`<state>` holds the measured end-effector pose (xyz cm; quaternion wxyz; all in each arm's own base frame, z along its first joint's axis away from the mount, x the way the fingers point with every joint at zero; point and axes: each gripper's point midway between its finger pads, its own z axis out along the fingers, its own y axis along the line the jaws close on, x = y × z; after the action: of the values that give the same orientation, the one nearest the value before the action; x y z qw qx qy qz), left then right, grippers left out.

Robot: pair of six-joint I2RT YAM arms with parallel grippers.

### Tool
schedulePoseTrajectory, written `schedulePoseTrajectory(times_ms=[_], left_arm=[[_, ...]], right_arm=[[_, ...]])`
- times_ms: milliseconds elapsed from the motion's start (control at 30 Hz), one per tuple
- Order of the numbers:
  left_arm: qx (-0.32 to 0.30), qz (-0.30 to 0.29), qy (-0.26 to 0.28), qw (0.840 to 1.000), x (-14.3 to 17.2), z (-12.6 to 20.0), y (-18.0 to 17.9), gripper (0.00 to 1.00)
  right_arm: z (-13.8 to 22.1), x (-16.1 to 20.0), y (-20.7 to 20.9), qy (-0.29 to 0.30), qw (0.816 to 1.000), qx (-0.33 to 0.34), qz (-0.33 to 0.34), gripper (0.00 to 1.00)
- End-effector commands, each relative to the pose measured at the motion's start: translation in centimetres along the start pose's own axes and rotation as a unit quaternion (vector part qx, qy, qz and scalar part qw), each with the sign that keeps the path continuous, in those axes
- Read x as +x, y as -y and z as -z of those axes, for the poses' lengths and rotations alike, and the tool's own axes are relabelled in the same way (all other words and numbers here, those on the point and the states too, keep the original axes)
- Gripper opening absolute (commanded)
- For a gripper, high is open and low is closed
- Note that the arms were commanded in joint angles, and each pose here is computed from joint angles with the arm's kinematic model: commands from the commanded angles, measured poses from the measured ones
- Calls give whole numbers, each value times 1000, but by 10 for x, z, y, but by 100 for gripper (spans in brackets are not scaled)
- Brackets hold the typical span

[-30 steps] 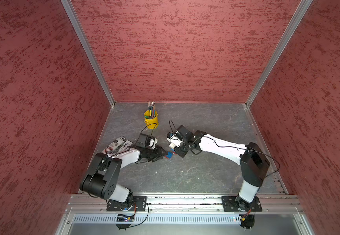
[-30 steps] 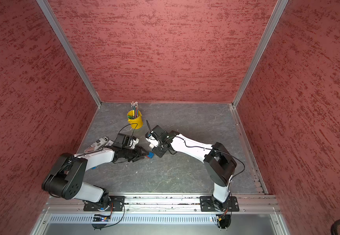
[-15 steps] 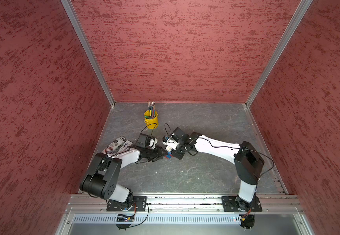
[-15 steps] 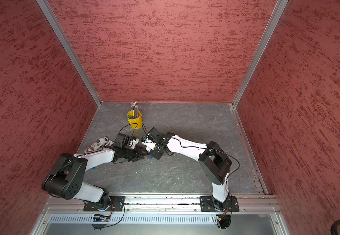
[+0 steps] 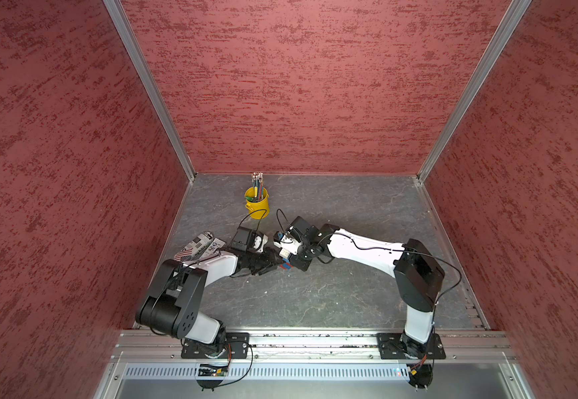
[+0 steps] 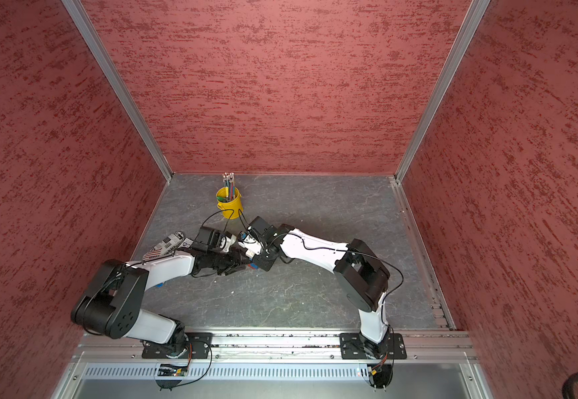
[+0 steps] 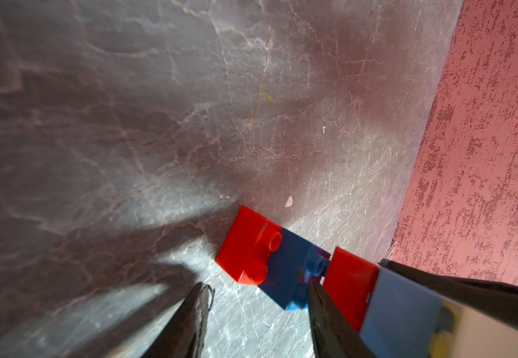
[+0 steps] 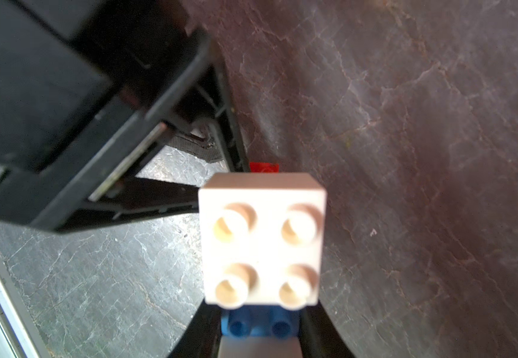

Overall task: Assemble the letter y with lego
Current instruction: Assemble the lego brick with the lego brick.

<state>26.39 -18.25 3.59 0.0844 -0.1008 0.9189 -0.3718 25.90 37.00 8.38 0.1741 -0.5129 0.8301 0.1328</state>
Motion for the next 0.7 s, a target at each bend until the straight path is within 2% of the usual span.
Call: schedulePoseTrajectory(times_ms=[0, 667], left_arm=[[-105, 45, -5, 993, 14, -3, -54, 52], [-108, 46, -5, 993, 13, -3, -55, 52]], right_arm=[[-6, 4, -5, -18, 1000, -5, 10, 31], [-8, 17, 2, -53, 998, 16, 1, 30]])
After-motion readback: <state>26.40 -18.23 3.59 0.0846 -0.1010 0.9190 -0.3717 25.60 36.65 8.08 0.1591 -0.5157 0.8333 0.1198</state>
